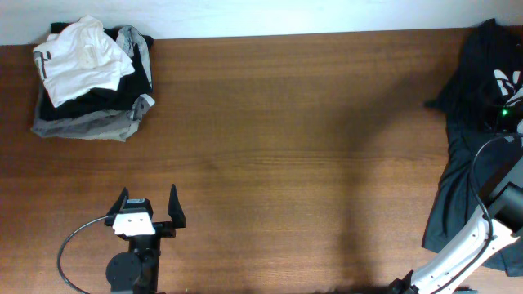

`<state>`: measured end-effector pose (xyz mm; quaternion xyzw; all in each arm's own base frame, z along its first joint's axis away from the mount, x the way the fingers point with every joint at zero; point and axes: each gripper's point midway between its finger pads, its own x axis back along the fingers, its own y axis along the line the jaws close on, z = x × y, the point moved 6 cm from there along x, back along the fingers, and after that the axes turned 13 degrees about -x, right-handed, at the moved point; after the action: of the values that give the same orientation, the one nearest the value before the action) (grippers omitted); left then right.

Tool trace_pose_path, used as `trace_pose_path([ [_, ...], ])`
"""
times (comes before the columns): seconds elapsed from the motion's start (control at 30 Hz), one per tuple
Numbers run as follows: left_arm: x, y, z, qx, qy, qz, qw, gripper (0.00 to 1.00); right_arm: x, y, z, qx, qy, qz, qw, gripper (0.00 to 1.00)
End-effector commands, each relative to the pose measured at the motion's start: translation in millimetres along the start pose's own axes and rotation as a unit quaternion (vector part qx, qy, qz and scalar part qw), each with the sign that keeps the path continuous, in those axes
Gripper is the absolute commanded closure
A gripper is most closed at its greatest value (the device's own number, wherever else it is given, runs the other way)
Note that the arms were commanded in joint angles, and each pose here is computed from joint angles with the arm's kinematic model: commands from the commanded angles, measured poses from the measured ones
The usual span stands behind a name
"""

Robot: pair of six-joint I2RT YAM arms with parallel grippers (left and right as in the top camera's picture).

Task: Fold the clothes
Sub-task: 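Reach the right gripper to the dark green T-shirt and grasp it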

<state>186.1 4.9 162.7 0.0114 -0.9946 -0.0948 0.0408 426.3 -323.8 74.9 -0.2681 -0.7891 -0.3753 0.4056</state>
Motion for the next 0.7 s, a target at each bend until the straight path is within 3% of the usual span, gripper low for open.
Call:
trace_pose_path([
  [0.0, 0, -1, 2, -0.009, 0.0, 0.003, 1.0, 0.01, 22, 14, -19, 0.009, -0.02, -0.007, 1.0, 0.78],
  [0.1, 0, -1, 2, -0.009, 0.0, 0.003, 1.0, 0.01, 23, 13, -15, 0.005, -0.008, -0.003, 1.0, 0.96],
  [0.3, 0, -1, 2, -0.009, 0.0, 0.003, 1.0, 0.01, 23, 13, -13, 0.004, -0.001, -0.001, 1.0, 0.96],
  [0.33, 0, -1, 2, -0.009, 0.0, 0.003, 1.0, 0.01, 22, 12, -12, 0.004, 0.0, 0.0, 1.0, 0.94],
  [0.4, 0, -1, 2, -0.009, 0.0, 0.003, 1.0, 0.01, 20, 8, -10, 0.004, -0.001, 0.015, 1.0, 0.68],
  [0.5, 0, -1, 2, -0.009, 0.0, 0.003, 1.0, 0.01, 12, 3, -6, 0.007, 0.006, 0.022, 1.0, 0.69],
  [0.53, 0, -1, 2, -0.009, 0.0, 0.003, 1.0, 0.01, 8, 1, -5, 0.006, 0.007, 0.021, 1.0, 0.7],
  [0.6, 0, -1, 2, -0.009, 0.0, 0.003, 1.0, 0.01, 6, 1, -5, 0.006, 0.008, 0.021, 1.0, 0.87],
  [0.67, 0, -1, 2, -0.009, 0.0, 0.003, 1.0, 0.01, 6, 1, -6, 0.007, 0.005, 0.02, 1.0, 0.91],
])
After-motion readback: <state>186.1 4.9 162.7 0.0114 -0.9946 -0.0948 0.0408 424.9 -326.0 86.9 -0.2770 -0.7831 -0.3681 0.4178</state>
